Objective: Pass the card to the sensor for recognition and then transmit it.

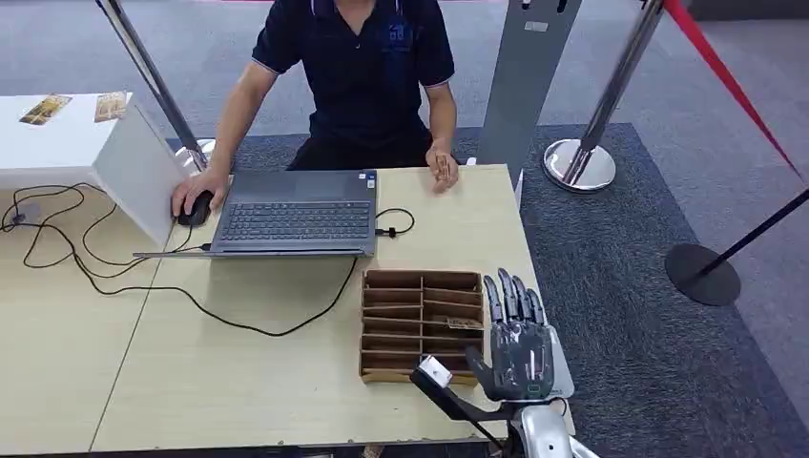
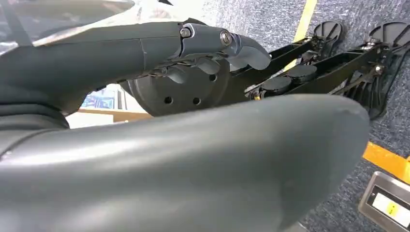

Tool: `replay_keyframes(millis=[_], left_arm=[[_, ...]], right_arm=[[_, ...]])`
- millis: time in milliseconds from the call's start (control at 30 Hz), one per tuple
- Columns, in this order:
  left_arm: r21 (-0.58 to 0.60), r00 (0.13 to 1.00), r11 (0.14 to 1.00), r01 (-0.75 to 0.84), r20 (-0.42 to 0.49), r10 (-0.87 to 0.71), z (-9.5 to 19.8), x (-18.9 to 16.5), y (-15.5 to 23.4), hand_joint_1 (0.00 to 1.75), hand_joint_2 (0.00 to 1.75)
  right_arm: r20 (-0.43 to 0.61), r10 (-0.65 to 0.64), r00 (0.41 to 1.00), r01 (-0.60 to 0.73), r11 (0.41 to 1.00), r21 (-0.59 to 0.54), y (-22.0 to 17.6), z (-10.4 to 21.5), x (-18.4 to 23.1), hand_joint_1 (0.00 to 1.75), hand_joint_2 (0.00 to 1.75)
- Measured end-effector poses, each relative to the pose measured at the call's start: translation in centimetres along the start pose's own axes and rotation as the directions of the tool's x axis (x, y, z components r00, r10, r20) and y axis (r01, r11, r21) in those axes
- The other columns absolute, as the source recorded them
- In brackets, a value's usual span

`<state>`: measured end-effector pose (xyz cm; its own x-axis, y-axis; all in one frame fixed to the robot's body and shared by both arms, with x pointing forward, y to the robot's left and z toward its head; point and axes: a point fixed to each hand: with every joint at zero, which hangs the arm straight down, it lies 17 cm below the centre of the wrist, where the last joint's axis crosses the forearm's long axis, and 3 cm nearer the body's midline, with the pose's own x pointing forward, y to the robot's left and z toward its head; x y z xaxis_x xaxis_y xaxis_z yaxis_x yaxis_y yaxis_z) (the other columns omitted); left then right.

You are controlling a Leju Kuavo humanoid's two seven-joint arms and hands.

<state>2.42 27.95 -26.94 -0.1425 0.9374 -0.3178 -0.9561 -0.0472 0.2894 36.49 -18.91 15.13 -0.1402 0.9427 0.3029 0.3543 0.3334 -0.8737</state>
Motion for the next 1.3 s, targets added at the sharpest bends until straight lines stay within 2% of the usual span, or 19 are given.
replay_keyframes(millis=[933, 1300], left_arm=[[-0.001, 1.0, 1.0, 0.0, 0.007, 0.0, 0.03, 0.15, -0.04, 0.0, 0.0], [-0.001, 1.0, 1.0, 0.0, 0.006, 0.0, 0.04, 0.14, -0.06, 0.0, 0.0]], right_arm=[[-0.004, -0.016, 1.0, 0.016, 1.0, -0.007, -0.17, -0.39, 0.28, 0.0, 1.75], [-0.009, -0.028, 1.0, 0.028, 1.0, -0.005, -0.11, -0.59, 0.46, 0.17, 1.75]])
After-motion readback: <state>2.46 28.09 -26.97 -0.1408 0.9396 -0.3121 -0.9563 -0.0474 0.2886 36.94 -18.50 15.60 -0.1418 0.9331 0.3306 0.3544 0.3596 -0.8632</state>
